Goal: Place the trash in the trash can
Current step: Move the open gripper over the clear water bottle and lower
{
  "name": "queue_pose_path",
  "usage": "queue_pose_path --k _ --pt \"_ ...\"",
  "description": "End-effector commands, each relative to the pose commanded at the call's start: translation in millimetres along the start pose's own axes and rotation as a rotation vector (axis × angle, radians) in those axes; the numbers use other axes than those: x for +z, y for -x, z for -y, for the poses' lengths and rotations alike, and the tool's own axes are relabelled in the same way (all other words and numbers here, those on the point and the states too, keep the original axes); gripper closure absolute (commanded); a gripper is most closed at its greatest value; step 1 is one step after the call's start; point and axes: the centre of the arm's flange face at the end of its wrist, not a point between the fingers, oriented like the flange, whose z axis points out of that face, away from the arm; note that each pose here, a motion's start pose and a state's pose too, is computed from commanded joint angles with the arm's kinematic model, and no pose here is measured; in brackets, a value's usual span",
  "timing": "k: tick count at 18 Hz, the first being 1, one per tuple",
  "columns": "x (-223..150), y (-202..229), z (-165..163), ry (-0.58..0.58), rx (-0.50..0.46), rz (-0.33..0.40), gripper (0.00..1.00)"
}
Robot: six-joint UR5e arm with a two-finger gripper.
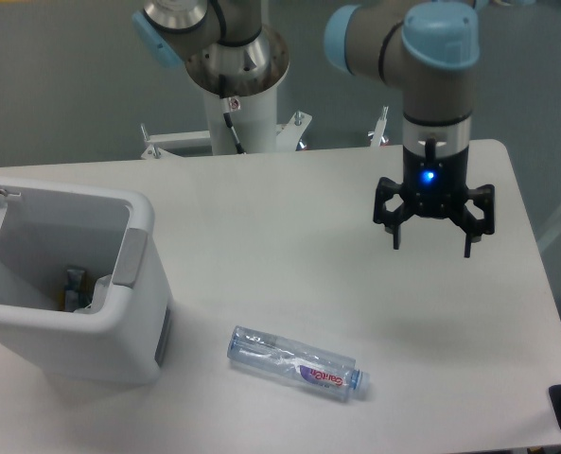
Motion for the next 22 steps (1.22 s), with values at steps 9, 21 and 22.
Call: queue_pose_path --k 9,21,22 --pt "22.4 0.3 -3.1 0.059 0.012 -0.007 0.00" --pt "56.3 -108.4 122.5 -0.090 0.371 0.059 0.00" --pt "66.2 -121.5 124.5 -0.079 0.474 0.038 0.00"
